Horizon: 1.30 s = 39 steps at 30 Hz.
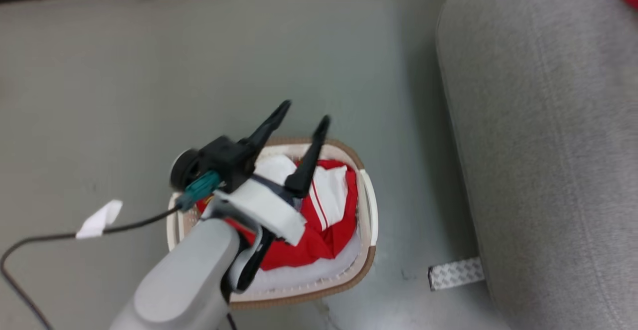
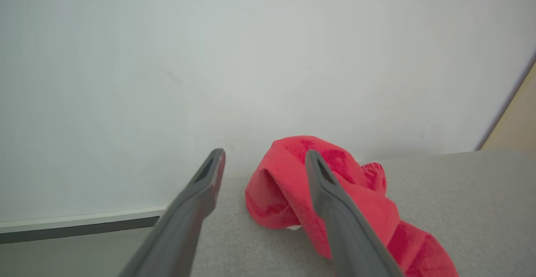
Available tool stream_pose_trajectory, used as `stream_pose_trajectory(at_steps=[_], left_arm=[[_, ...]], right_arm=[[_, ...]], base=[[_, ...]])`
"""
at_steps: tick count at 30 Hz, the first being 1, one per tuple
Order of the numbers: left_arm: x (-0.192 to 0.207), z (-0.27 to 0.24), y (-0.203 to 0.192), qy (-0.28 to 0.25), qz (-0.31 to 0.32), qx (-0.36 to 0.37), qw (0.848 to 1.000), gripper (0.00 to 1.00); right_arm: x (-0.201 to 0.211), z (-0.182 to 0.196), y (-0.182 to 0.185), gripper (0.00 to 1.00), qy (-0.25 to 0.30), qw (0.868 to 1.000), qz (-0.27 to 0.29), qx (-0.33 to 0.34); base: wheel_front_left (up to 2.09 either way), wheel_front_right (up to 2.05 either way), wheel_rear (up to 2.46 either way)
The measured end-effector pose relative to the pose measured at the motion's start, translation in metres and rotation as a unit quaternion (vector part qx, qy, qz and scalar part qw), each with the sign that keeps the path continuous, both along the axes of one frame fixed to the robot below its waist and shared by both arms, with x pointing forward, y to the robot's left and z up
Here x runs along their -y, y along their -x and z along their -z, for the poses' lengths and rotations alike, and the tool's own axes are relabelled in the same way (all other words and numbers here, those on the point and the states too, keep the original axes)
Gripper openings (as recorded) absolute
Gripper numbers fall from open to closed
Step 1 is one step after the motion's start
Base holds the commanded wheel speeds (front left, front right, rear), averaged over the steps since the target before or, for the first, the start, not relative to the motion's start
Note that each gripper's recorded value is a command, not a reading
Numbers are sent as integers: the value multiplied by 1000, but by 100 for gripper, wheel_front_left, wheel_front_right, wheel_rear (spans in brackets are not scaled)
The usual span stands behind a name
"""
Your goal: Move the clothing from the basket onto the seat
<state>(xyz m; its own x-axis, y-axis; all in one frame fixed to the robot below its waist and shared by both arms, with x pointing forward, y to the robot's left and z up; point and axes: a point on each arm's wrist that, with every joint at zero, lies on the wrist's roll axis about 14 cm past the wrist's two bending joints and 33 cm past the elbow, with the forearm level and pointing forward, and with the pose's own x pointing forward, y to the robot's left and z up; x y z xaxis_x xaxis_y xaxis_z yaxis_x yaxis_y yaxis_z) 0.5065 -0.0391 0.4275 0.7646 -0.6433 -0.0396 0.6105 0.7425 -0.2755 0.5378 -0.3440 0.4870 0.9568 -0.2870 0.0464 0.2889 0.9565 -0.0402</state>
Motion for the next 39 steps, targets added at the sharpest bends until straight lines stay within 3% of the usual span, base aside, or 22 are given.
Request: stream_pose_trajectory(at_steps=[11,26,32,39], left_arm=[[-69,-46,33,-18,-115,38,992,100],[-185,-79,108,-53,-289,79,952,100],[-206,-83,131,-57,-316,88,943,100],[-204,-81,139,-60,-310,90,945,100]], right_arm=[[-68,-38,73,100,26,996,-71,43],[-156,-31,137,100,-21,984,-175,39],[-164,-14,161,100,-35,983,-181,14],[-163,-7,177,100,-57,983,-176,7]], base=[[0,0,0],[0,0,0],[0,0,0],[0,0,0]])
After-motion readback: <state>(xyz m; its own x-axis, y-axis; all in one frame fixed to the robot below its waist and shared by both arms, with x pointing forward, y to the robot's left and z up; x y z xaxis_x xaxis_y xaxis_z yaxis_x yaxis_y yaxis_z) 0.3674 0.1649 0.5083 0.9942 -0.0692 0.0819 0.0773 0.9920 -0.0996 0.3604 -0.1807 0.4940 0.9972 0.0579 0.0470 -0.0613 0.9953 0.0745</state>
